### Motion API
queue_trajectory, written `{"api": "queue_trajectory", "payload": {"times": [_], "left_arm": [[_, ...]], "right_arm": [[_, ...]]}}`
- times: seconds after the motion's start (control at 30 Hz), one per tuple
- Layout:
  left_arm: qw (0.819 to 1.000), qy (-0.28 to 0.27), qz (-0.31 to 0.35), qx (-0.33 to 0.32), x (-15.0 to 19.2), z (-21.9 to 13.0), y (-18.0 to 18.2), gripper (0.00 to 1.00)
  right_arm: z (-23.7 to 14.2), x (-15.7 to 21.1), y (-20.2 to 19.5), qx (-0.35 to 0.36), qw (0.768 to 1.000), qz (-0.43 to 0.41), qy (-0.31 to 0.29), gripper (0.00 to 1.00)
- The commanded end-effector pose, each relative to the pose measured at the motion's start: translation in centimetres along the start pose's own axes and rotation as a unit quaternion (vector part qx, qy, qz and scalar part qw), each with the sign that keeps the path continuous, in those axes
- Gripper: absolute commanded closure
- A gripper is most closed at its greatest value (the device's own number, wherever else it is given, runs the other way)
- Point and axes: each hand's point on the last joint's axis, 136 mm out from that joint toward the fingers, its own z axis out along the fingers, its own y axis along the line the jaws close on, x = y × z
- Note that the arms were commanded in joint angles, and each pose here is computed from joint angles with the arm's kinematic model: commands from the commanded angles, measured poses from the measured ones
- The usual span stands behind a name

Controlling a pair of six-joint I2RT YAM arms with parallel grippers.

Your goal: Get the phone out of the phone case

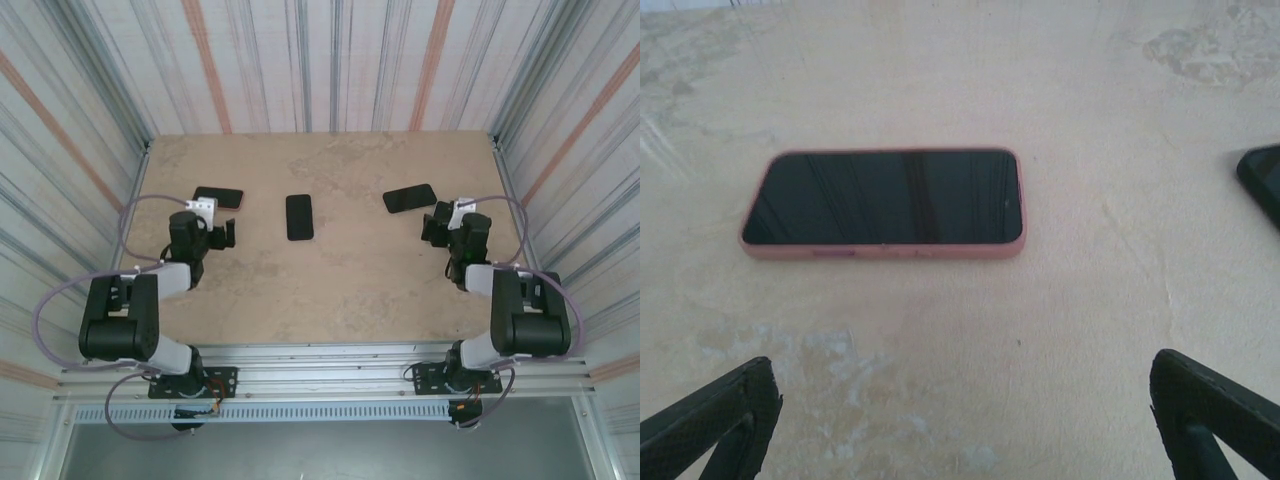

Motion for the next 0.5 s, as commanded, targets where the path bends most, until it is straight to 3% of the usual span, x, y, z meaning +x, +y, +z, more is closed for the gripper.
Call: {"api": "queue_trajectory", "payload": {"times": [0.0, 0.2, 0.33, 0.47], "left_arm": [[1.0, -0.003, -0.011, 0.0, -4.5, -1.6, -0.1, 0.01], [0.989, 0.04, -0.145, 0.001, -8.6, -1.6, -0.4, 0.01], [0.981, 0.053, -0.185, -0.015, -9.6, 0.0, -1.2, 0.01], [0.956, 0.106, -0.264, -0.072, -9.3, 1.6, -0.1, 0.01]], "right_arm": [[-1.3, -2.0, 0.9, -0.025, 1.0, 0.008, 0.001, 0.01], [-2.9, -5.3, 4.0, -0.071, 0.997, 0.013, -0.005, 0.01], [-3.3, -6.8, 6.2, -0.089, 0.995, 0.032, 0.016, 0.01], [-3.6, -7.4, 9.5, -0.115, 0.992, 0.015, 0.047, 0.01]]}}
